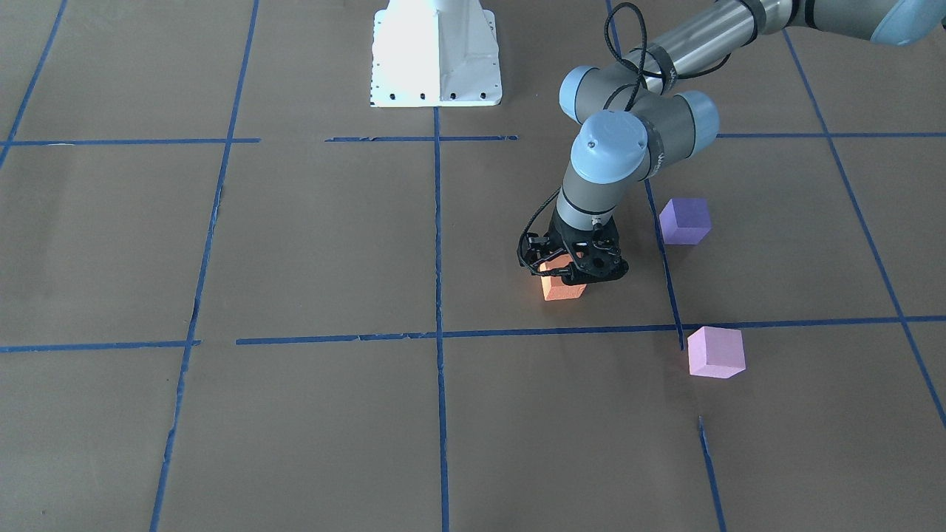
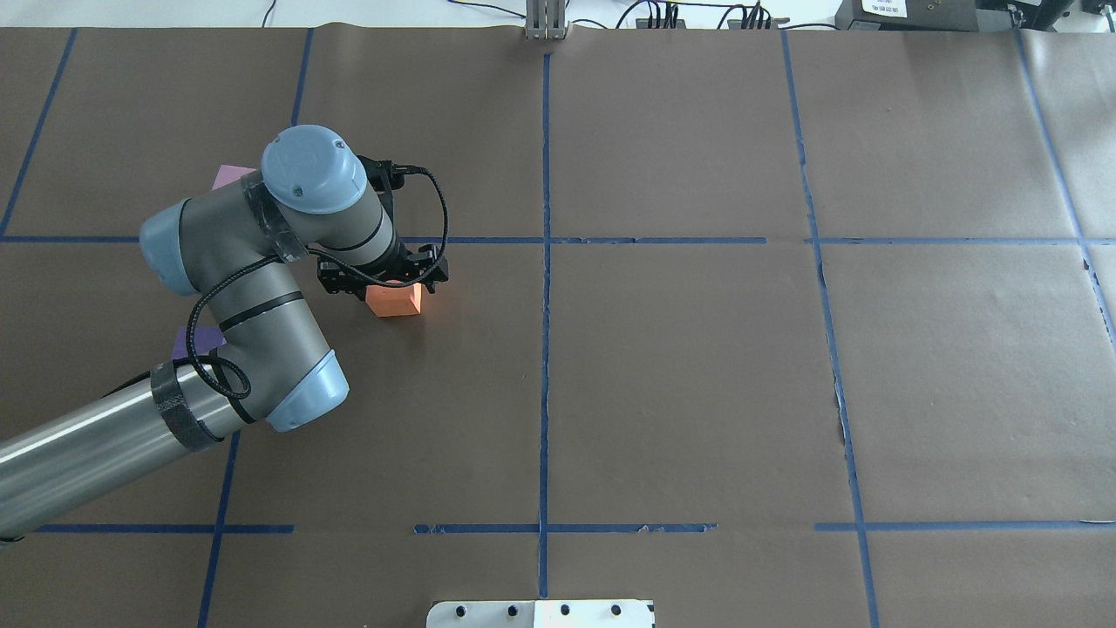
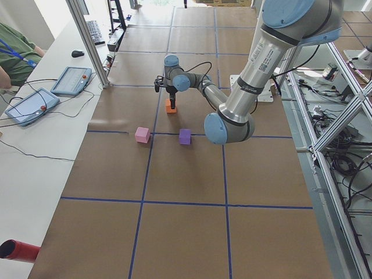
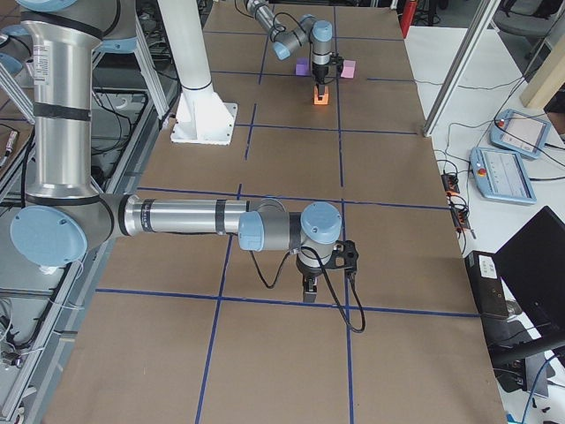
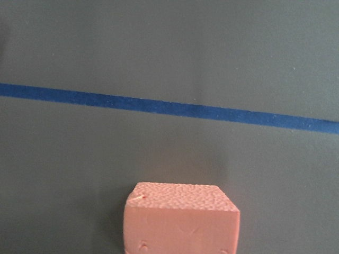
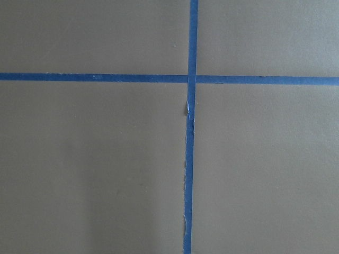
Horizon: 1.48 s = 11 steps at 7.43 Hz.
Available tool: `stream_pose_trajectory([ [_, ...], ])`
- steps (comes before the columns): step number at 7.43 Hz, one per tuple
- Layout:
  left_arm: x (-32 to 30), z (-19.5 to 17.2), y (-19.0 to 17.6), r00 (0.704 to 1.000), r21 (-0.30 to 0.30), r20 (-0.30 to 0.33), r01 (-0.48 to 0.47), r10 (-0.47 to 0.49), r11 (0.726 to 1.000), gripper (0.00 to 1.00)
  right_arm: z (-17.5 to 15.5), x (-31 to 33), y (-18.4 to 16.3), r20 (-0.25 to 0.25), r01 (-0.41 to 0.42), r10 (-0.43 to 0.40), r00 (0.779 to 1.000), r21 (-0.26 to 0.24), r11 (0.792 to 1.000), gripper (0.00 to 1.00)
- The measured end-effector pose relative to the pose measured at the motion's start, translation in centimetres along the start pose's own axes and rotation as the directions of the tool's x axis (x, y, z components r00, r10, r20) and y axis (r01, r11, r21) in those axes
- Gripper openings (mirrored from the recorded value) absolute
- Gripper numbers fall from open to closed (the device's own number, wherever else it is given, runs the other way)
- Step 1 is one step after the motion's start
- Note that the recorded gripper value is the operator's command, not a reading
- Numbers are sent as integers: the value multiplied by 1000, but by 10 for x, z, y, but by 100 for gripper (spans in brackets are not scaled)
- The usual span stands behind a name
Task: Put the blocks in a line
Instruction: 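Close the left gripper on the orange cube and lift it, then carry the orange cube with the left gripper between the pink and purple cubes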
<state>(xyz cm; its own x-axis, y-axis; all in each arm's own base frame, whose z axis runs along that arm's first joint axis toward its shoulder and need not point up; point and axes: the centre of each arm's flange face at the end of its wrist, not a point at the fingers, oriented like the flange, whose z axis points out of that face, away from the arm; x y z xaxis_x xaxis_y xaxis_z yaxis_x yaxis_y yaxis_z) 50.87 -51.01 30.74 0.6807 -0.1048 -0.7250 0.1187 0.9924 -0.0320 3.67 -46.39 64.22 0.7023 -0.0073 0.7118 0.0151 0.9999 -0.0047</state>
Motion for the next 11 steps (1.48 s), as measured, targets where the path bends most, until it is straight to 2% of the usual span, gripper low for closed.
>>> stream_pose_trajectory([
  [2, -3, 9, -3, 1000, 8, -2, -4, 4, 1000, 100, 0, 0, 0, 0, 0, 0, 1000, 0, 1000, 100],
  [3, -5, 11, -5, 1000, 15, 1, -5, 5, 1000, 80, 0, 0, 0, -1, 0, 0, 1000, 0, 1000, 100],
  [4, -6, 12, -7, 1000, 22, 4, -6, 6, 1000, 37, 0, 0, 0, 0, 0, 0, 1000, 0, 1000, 100],
  [5, -7, 11, -9, 1000, 27, 4, -6, 6, 1000, 0, 0, 0, 0, 0, 0, 0, 1000, 0, 1000, 100],
  [7, -6, 2, -13, 1000, 39, -7, -7, 7, 999, 0, 0, 0, 0, 0, 0, 0, 1000, 0, 1000, 100],
  [9, -3, -40, -15, 1000, 61, -25, 1, 0, 998, 0, 0, 0, 0, 0, 0, 0, 1000, 0, 1000, 100],
  [11, 0, -85, -5, 1000, 62, -7, -14, 14, 998, 0, 0, 0, 0, 0, 0, 0, 1000, 0, 1000, 100],
])
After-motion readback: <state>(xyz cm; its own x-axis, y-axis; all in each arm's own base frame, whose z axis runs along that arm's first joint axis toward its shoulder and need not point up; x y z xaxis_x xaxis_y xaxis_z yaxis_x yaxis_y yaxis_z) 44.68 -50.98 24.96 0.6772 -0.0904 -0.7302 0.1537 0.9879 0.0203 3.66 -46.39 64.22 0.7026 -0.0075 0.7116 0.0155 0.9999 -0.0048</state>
